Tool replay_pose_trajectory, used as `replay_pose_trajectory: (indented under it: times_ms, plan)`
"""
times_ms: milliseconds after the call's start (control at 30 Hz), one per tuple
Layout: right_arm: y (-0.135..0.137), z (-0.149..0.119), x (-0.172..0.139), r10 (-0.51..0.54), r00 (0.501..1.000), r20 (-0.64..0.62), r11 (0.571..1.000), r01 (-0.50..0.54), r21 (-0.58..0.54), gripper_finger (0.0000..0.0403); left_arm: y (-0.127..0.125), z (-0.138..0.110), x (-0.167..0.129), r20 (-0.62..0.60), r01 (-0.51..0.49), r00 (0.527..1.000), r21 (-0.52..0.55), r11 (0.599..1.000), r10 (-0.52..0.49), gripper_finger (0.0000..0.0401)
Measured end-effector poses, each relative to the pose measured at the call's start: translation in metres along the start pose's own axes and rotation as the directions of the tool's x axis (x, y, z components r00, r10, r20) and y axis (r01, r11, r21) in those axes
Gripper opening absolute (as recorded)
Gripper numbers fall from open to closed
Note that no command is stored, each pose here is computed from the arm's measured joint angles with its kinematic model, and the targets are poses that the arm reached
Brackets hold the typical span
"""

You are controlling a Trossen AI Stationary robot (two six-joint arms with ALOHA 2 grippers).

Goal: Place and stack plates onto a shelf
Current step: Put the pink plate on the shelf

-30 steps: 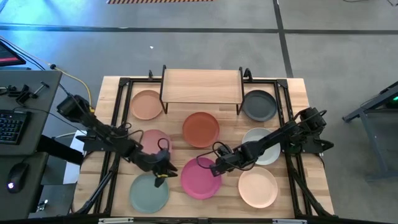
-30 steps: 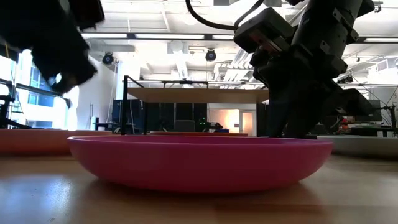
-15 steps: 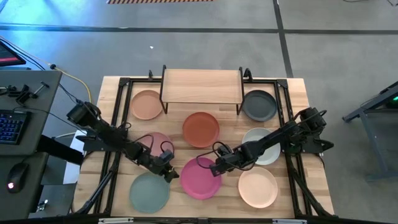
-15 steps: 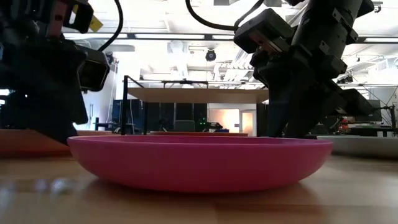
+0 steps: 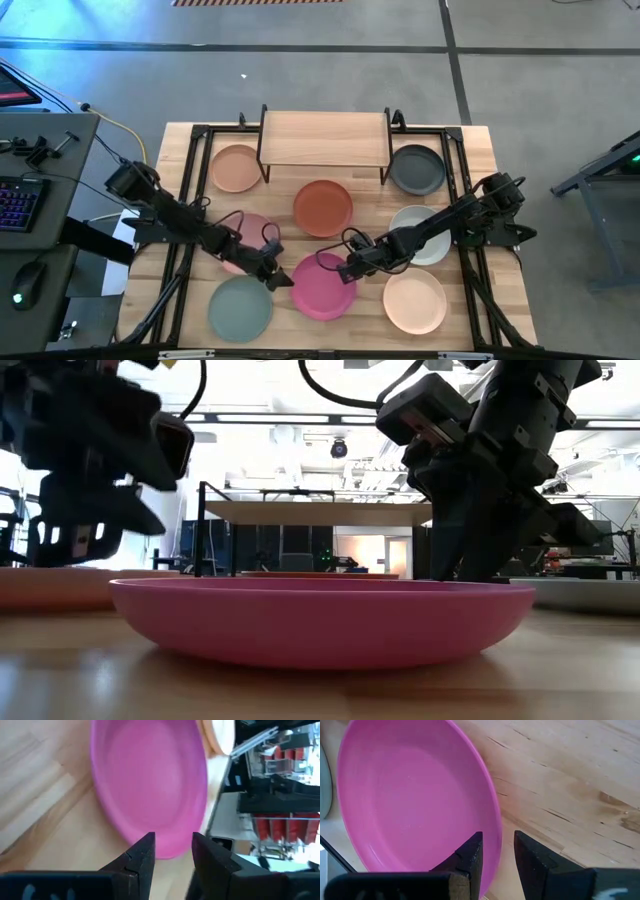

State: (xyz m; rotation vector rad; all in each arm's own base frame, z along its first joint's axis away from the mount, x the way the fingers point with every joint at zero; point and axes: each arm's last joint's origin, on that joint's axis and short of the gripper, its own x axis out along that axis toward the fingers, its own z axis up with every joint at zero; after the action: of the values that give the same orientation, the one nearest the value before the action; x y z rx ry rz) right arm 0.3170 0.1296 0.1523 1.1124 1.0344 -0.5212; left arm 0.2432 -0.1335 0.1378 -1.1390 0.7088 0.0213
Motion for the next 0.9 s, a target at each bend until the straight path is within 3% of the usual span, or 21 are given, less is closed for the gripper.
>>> replay_pose_trajectory:
  times_ms: [200, 400, 600, 900]
  plan:
    - [0.001, -0.001, 0.000, 0.015, 0.999, -0.035, 1.000, -0.015, -0.003, 0.0091, -0.019, 0.016, -0.020, 0.045, 0.105, 0.993, 0.056, 0.993, -0.107, 0.0117]
    - [0.002, 0.002, 0.000, 0.022, 0.999, -0.026, 0.999, -0.023, -0.039, 0.0091, -0.046, 0.037, -0.059, 0.193, 0.199, 0.946, 0.293, 0.935, -0.262, 0.0117]
    - [0.001, 0.010, 0.002, 0.019, 1.000, -0.014, 0.998, -0.019, -0.056, 0.0091, -0.063, 0.047, -0.094, 0.272, 0.202, 0.884, 0.510, 0.836, -0.380, 0.0117]
    - [-0.002, 0.011, 0.009, -0.005, 0.998, -0.056, 0.996, 0.000, -0.093, 0.0091, -0.070, 0.051, -0.114, 0.364, 0.139, 0.833, 0.592, 0.794, -0.417, 0.0117]
